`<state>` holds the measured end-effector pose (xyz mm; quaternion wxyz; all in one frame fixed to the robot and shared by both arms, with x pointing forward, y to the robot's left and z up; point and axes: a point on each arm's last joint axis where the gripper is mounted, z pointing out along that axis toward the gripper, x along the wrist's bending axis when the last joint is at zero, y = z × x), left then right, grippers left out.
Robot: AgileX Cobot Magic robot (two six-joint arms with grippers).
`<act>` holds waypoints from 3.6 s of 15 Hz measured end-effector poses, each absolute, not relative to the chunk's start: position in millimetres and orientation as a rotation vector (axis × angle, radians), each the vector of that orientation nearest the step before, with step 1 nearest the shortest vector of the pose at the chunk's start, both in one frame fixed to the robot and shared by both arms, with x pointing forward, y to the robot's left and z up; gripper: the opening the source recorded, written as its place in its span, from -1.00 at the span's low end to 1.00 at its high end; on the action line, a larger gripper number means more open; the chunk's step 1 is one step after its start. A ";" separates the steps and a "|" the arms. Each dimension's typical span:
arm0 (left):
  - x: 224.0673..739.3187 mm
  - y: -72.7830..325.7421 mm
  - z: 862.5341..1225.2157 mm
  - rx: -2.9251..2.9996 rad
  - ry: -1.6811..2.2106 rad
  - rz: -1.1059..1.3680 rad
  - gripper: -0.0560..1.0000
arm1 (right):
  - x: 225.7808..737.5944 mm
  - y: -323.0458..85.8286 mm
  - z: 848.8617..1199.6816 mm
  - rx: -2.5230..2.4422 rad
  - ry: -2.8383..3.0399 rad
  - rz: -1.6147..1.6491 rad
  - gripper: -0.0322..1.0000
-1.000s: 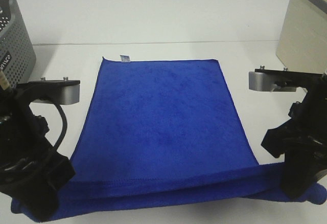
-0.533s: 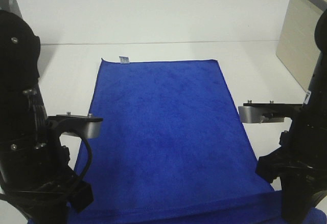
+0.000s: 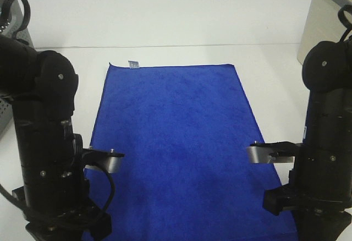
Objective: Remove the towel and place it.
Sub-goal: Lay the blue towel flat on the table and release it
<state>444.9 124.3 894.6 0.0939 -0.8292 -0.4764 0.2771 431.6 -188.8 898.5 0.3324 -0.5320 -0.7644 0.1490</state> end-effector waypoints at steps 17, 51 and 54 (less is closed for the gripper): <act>454.4 118.7 873.4 -2.430 -1.329 0.860 -0.86 | 431.0 -186.9 887.2 -1.379 -1.934 0.421 -0.93; 468.2 116.9 910.6 -2.491 -1.431 0.689 -0.14 | 489.2 -178.3 971.3 -1.565 -2.278 0.140 0.27; 497.4 123.4 957.3 -2.582 -1.583 0.422 -0.14 | 527.5 -177.2 1013.4 -1.682 -2.427 -0.012 0.27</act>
